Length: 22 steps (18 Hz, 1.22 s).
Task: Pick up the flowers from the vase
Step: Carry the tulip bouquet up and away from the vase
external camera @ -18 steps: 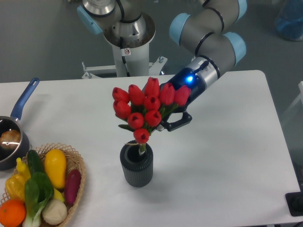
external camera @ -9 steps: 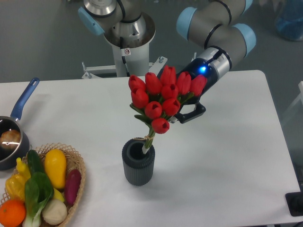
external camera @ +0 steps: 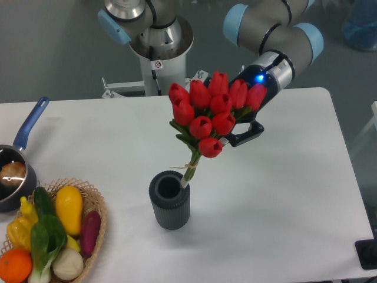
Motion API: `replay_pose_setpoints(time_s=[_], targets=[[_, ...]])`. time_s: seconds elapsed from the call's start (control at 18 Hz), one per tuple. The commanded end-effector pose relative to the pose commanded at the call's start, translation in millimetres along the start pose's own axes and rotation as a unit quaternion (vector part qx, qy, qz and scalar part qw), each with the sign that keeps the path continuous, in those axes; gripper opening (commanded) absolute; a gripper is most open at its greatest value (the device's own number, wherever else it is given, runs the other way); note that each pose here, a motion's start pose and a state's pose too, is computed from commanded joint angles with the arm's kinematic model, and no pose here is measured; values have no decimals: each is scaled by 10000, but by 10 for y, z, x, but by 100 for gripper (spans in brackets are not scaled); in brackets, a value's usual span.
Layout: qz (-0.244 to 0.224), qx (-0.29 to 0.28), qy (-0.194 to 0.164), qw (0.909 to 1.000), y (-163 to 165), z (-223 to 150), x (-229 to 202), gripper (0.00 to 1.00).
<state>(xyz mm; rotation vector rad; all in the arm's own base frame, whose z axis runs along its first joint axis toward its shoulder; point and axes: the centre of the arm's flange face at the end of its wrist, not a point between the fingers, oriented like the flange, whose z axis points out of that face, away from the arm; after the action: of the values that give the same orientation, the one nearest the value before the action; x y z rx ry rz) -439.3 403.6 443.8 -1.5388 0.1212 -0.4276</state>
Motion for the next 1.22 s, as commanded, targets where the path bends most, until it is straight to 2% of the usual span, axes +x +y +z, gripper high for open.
replay_pose_setpoints(time_s=[0.44,1.22], targets=[[143,-3,-120,9998,-203,-130,-94,52],[182,-49,-168,9997,-163,-167,-126,52]])
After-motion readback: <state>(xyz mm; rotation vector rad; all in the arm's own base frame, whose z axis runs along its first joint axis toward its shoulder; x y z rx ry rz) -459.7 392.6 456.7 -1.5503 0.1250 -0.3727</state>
